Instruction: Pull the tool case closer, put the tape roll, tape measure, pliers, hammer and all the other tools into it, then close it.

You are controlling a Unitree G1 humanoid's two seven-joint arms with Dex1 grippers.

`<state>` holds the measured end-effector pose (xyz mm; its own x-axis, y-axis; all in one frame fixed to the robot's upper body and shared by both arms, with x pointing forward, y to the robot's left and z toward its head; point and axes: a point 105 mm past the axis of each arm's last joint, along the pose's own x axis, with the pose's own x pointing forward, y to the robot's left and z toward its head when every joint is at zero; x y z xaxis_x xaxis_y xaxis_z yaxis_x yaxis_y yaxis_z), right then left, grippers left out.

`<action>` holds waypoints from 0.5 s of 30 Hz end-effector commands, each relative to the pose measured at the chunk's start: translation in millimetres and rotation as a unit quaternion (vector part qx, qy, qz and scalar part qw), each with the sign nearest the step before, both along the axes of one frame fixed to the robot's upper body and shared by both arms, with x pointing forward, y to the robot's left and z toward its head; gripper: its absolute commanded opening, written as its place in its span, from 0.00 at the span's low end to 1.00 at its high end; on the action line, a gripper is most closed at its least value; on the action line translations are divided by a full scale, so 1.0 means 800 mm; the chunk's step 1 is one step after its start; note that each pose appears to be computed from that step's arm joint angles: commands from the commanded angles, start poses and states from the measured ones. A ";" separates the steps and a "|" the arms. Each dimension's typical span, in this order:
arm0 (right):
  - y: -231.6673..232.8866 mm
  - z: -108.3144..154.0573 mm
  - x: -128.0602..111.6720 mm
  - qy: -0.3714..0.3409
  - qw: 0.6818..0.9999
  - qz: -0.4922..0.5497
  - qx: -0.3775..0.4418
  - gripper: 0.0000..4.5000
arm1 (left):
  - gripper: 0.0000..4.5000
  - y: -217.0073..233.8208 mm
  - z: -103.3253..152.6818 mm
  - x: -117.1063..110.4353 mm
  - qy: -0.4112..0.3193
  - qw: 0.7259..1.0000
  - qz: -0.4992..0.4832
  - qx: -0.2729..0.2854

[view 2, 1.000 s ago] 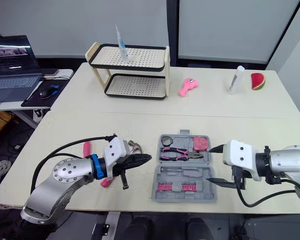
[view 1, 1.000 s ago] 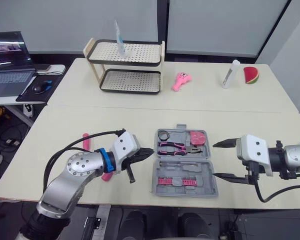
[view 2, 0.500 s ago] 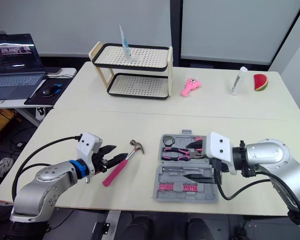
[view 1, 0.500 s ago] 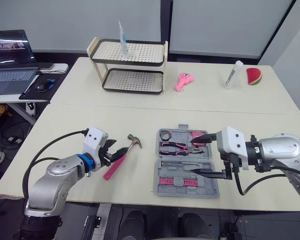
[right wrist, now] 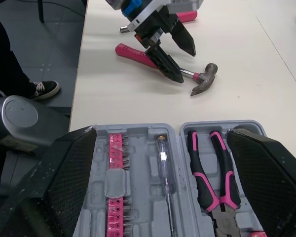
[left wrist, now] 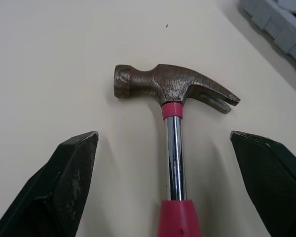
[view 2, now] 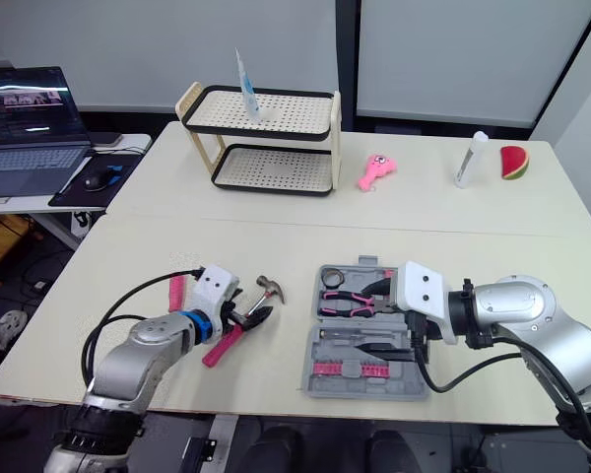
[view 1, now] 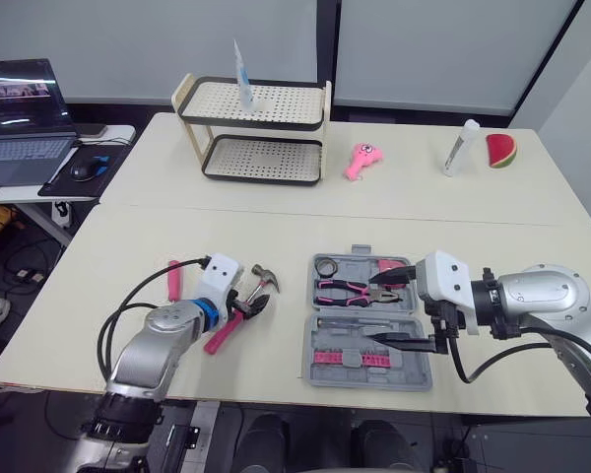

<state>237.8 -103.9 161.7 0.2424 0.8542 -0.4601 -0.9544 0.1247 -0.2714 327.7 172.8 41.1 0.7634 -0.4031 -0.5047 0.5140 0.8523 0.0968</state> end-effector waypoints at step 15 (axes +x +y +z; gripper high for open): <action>0.001 0.008 -0.003 -0.023 1.000 0.000 -0.003 1.00 | 0.16 0.002 -0.022 -0.007 0.057 0.998 0.021 -0.006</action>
